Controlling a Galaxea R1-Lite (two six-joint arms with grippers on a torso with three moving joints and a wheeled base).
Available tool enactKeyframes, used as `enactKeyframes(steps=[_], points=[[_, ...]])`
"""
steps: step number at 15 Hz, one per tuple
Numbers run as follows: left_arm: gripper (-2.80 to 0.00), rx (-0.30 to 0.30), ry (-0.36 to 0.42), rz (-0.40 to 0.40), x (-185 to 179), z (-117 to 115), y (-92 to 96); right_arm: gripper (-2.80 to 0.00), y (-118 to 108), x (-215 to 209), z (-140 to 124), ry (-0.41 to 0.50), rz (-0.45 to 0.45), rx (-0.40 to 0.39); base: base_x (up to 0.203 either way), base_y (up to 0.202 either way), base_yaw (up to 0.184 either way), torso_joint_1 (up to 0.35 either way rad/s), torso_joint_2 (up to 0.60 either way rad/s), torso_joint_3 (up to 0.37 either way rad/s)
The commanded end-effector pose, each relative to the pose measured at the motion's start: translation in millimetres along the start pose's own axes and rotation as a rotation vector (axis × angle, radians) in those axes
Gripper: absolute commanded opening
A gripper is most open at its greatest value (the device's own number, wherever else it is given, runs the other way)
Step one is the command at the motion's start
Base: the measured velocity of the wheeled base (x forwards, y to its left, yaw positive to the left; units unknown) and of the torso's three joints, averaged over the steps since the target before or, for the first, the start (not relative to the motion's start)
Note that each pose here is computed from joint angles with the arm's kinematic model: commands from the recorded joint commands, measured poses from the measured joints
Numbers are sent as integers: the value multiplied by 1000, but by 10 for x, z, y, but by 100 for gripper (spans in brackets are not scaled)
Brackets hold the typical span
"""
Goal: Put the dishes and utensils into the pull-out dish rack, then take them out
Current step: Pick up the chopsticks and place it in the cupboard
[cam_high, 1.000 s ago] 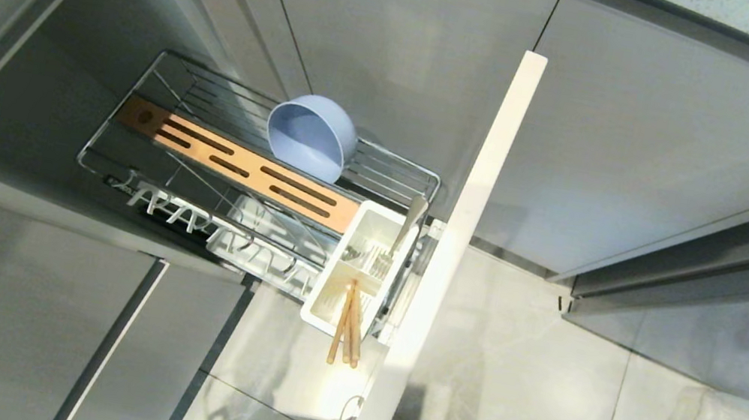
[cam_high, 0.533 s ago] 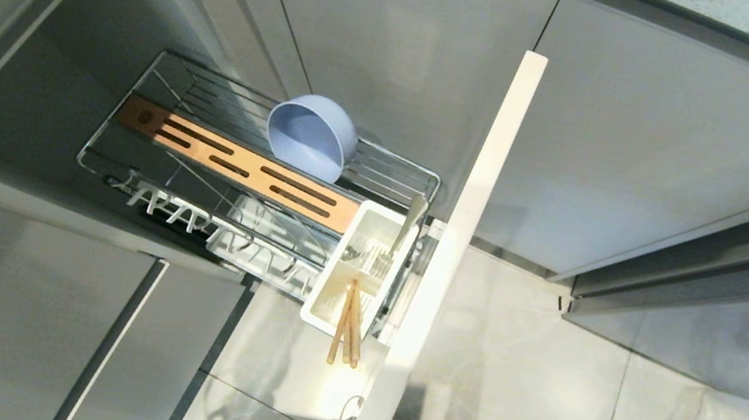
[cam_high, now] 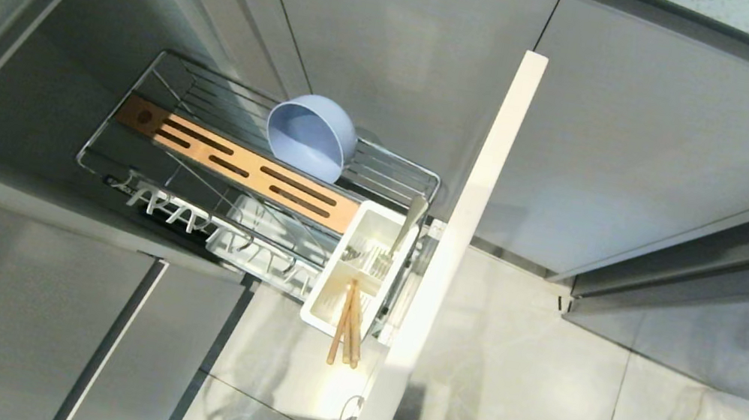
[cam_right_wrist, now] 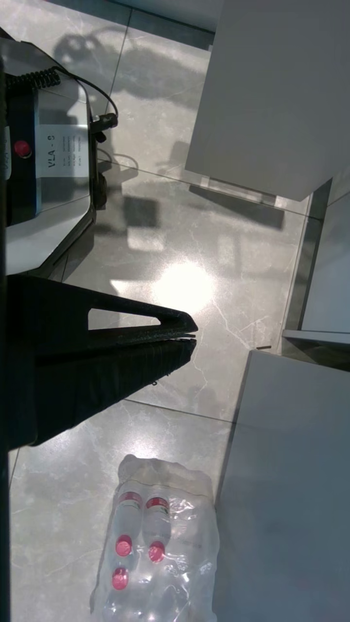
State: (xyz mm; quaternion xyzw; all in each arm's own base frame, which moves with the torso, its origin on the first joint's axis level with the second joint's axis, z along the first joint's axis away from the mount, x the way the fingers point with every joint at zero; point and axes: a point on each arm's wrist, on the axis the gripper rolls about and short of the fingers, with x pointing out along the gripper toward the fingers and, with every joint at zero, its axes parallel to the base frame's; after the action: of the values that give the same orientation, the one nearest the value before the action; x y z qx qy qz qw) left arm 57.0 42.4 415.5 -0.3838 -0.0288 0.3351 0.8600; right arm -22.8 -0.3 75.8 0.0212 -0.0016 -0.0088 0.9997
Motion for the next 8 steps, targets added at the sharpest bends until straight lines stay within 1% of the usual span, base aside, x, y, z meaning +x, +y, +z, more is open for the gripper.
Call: enactKeyframes(steps=[1, 4, 6, 8], points=[[-280, -2, -28, -63, -232, 11, -19, -280, 0, 1, 1, 1, 0, 0, 0, 0, 0, 0, 0, 0], [-280, 14, 1, -200, -505, 1, -28, -280, 0, 1, 1, 1, 1, 0, 0, 0, 0, 0, 0, 0], [-280, 29, 63, -312, -653, 4, -11, -280, 0, 1, 1, 1, 1, 0, 0, 0, 0, 0, 0, 0], [-280, 50, 131, -398, -751, 10, 27, -280, 0, 1, 1, 1, -1, 0, 0, 0, 0, 0, 0, 0]])
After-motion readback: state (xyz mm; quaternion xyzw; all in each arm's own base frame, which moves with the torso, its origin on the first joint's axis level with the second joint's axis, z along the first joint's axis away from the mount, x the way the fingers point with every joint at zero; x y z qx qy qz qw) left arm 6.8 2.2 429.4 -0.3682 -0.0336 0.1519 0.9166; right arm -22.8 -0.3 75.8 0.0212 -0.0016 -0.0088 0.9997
